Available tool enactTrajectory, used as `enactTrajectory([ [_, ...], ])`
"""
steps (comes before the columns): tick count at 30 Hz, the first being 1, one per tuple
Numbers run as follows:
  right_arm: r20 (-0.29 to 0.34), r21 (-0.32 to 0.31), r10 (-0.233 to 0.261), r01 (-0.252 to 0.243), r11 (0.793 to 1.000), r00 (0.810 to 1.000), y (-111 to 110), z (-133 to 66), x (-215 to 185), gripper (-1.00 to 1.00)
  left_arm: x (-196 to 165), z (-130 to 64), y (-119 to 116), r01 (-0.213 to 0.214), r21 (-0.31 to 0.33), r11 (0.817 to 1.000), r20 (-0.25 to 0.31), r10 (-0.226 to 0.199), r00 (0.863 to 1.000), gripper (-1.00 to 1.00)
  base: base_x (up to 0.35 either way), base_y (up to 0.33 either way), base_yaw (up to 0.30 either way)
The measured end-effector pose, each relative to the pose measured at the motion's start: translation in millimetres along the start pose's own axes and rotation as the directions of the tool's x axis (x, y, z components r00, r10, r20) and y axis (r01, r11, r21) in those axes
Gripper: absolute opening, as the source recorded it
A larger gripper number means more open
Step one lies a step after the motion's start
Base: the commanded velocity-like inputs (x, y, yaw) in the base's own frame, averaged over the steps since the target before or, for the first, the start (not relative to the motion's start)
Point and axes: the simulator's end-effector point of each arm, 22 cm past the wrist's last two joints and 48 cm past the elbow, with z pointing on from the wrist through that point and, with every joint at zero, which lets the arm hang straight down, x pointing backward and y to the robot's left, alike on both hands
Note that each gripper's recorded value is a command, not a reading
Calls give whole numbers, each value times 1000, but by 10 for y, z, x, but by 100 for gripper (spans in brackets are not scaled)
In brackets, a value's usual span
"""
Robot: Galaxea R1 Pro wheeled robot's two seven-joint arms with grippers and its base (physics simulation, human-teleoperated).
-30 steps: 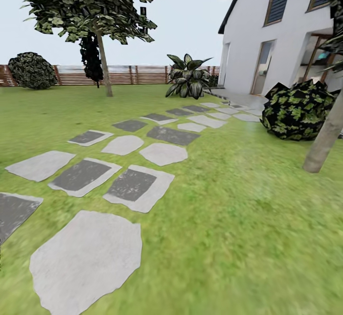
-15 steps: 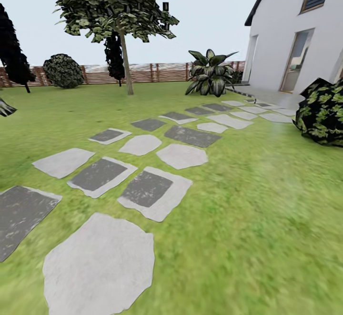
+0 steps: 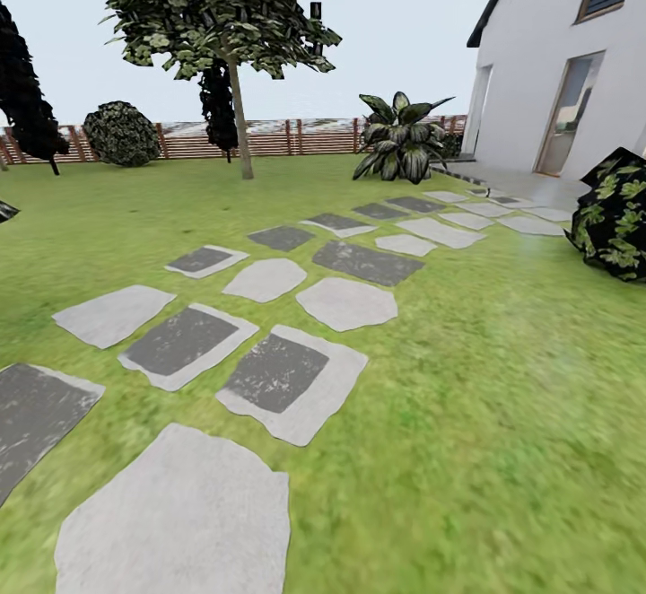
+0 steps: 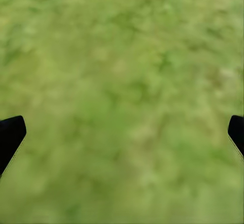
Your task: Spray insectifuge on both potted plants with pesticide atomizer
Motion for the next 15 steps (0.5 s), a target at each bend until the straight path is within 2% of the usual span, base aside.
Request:
enactTrajectory([
  [15,0,1,1,-1,1000,1000,-4,-1,1,100,-1,0,-1,0,0,1000,0,0,1000,100,339,0,0],
])
